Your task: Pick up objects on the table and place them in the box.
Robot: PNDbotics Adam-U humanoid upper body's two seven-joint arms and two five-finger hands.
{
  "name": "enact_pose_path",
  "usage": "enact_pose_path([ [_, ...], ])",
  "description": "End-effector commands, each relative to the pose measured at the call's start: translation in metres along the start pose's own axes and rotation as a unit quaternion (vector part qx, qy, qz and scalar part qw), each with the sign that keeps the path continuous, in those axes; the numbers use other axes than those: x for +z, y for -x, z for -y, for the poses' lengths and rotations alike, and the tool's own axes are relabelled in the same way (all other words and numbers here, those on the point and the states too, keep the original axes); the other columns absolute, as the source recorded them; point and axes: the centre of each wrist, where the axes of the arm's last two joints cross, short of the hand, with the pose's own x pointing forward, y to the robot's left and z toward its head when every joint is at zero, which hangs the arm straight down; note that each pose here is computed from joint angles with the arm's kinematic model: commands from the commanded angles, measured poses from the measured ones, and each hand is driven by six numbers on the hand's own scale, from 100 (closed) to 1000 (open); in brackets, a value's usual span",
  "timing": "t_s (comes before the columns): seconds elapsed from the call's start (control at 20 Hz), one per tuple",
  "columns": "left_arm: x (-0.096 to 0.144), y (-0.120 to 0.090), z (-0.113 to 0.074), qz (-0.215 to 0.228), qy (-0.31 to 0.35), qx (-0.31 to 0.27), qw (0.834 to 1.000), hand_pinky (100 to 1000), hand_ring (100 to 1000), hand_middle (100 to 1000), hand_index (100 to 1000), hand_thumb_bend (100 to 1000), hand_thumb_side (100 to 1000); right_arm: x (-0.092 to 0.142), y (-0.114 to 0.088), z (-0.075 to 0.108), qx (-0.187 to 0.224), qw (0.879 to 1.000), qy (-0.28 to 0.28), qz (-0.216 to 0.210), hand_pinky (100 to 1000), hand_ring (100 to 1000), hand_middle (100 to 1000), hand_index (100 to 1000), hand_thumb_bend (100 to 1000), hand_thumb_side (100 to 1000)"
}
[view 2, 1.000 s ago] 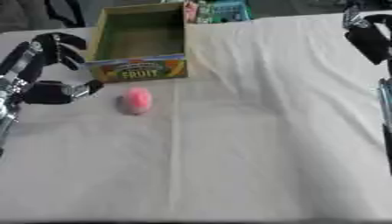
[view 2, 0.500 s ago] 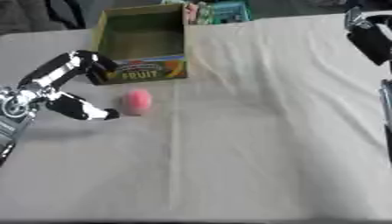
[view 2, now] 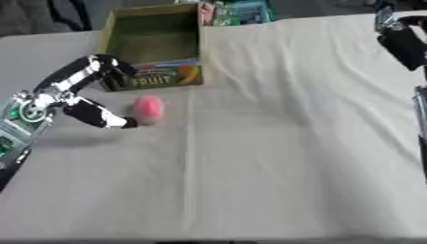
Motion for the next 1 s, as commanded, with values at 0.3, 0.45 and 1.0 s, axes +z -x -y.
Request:
enact_pose_path([
  [0.3,-0.019,0.0,0.005,-0.008,-0.008,-0.04,0.999,627,660,692,780,642,100,-0.005,-0.008,0.005,0.001,1.0,0.004,0.015,725,874,701,895,100,493],
  [0.45,-0.023,0.002,0.008,-0.012,0.008,-0.053,0.999,629,659,685,775,625,100,-0.005,-0.008,0.005,0.001,1.0,0.004,0.016,725,874,701,894,100,493],
  [1.0,-0.031,0.016,0.02,-0.032,0.044,-0.1,0.994,630,638,648,751,539,100,-0.005,-0.008,0.004,0.0,1.0,0.002,0.015,724,875,700,895,100,495],
])
